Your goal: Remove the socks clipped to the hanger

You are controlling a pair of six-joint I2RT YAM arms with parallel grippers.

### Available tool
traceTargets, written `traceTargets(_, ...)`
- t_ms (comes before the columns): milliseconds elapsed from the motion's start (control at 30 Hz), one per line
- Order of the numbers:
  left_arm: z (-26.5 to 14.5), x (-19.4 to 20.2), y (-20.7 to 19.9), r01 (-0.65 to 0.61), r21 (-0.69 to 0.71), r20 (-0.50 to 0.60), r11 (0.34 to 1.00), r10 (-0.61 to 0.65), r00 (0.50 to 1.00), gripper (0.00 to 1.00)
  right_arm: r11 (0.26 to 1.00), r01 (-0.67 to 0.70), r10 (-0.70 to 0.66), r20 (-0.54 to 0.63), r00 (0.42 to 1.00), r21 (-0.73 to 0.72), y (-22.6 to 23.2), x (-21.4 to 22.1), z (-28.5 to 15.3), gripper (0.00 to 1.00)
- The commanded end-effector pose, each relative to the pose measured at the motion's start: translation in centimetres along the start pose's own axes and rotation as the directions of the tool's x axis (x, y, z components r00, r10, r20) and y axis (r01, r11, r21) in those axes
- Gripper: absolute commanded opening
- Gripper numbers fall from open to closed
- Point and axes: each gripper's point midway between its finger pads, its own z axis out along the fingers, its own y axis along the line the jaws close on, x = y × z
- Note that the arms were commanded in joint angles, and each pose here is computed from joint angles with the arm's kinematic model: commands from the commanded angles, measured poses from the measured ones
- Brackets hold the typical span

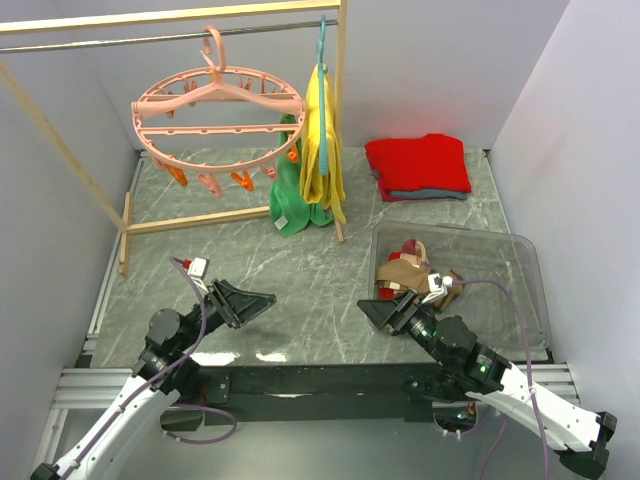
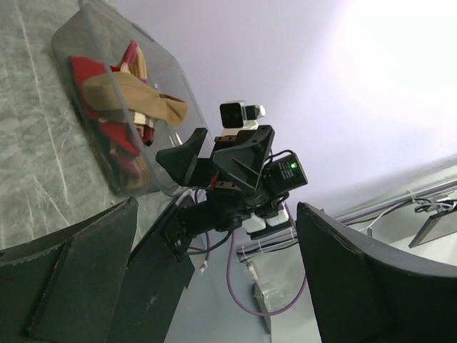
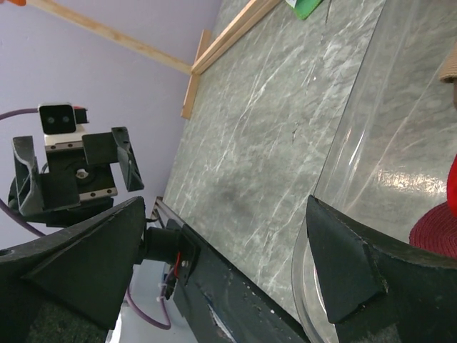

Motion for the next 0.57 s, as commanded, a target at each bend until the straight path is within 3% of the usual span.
traceTargets(0, -0.9, 2.7, 7.1, 0.019, -0.096, -0.023, 0.995, -0.021, 1.000, 0.96, 0.999, -0.025, 0.026, 0.027, 0.999, -0.034, -2.7, 1.5, 0.4, 1.00)
traceTargets(533, -1.2, 2.8, 5.2, -0.005, -0.011, -0.035, 1.000, 0.005, 0.999, 0.96, 0.999, -0.051, 0.051, 0.033, 0.998, -0.002, -4.2, 2.2, 1.0, 1.00)
